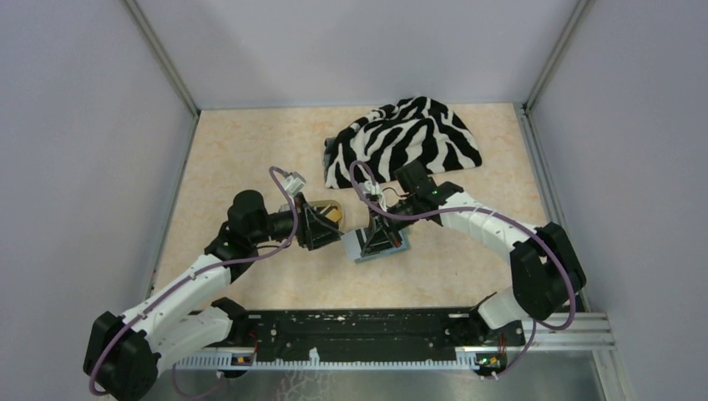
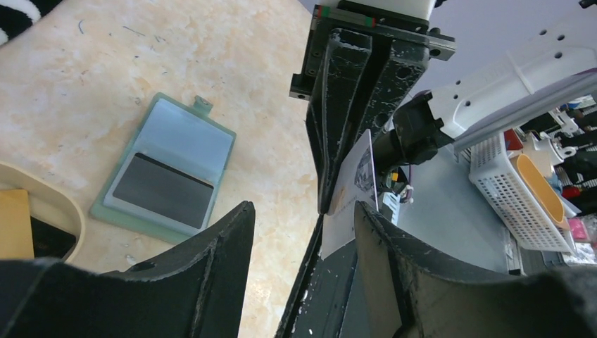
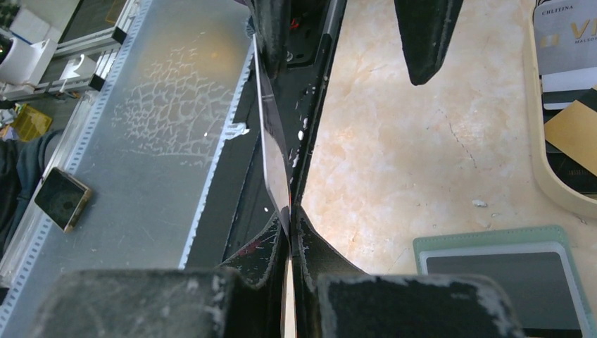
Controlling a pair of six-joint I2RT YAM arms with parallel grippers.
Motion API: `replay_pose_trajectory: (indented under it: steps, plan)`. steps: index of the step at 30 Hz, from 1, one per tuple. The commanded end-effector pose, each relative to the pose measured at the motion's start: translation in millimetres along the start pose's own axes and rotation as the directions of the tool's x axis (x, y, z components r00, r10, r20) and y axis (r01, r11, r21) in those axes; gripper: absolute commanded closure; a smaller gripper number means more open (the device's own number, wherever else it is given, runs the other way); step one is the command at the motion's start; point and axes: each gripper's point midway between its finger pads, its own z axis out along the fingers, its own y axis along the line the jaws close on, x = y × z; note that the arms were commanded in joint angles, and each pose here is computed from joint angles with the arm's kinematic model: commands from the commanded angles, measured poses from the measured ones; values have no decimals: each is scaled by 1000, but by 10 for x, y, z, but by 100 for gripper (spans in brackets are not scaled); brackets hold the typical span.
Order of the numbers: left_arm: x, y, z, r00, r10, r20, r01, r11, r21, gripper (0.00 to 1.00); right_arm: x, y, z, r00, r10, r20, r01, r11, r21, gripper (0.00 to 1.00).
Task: Put the credit cards into the card holder
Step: Pick up the credit card from the storage box.
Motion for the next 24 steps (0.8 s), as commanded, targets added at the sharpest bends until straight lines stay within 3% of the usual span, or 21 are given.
replay_pose_trajectory:
  steps: [1,5,10,24]
  plan:
    - [-110,-207,-18,998,58,6,-58,994,94,40,-162,-18,15,997,-79,9,79,997,-10,100]
    - [-147,-203,-26,997,70,23,-72,994,83,40,-136,-6,41,997,-80,0,80,997,-21,100]
    - [-148,-250,-28,997,77,20,-79,991,110,49,-111,5,75,997,-81,-11,80,996,-33,100]
    - [-144,-270,-30,996,82,23,-84,989,124,50,-68,19,121,996,-84,-32,82,996,-46,100]
